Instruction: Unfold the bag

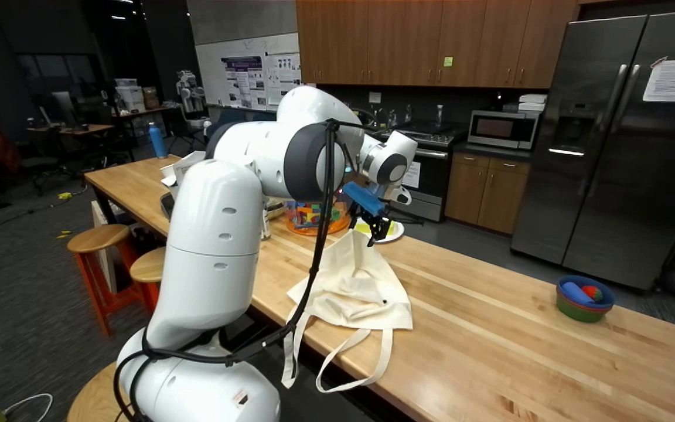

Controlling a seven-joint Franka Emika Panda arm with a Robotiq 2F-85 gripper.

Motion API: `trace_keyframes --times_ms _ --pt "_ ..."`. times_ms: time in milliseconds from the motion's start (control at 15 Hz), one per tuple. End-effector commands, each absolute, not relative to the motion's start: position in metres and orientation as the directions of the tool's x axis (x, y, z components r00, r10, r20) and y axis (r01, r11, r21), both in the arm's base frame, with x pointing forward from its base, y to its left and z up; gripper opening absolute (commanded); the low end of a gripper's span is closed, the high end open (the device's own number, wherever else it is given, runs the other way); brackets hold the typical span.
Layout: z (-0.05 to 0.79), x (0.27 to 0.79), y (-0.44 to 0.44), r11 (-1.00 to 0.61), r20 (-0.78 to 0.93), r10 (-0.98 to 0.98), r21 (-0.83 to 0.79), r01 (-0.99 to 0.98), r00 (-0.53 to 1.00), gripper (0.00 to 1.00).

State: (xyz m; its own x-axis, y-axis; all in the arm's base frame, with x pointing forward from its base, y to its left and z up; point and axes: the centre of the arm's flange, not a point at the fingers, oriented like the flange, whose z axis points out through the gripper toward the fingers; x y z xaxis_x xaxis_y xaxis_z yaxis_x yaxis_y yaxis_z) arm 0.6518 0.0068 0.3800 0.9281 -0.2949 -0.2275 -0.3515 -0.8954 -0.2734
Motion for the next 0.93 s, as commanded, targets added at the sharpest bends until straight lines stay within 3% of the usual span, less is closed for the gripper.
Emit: trace_keyframes --times_ms 0,200,267,333,467,867 --pt "0.379 0.656 0.021 -0.915 -0.250 -0.264 -0.239 -0.324 0.931 1.00" --pt "0.375 0.652 0.039 -0.934 -0.261 -0.230 -0.212 -0.288 0.938 1.00" --pt "0.374 0.651 0.045 -0.939 -0.264 -0.220 -0.204 -0.277 0.939 0.75" --pt "0.374 0.651 0.049 -0.944 -0.263 -0.212 -0.193 -0.267 0.941 0.74" --pt "0.373 0.652 0.055 -0.950 -0.260 -0.206 -0.177 -0.256 0.944 0.61" --pt "0.375 0.666 0.042 -0.943 -0.250 -0.239 -0.170 -0.286 0.938 0.15"
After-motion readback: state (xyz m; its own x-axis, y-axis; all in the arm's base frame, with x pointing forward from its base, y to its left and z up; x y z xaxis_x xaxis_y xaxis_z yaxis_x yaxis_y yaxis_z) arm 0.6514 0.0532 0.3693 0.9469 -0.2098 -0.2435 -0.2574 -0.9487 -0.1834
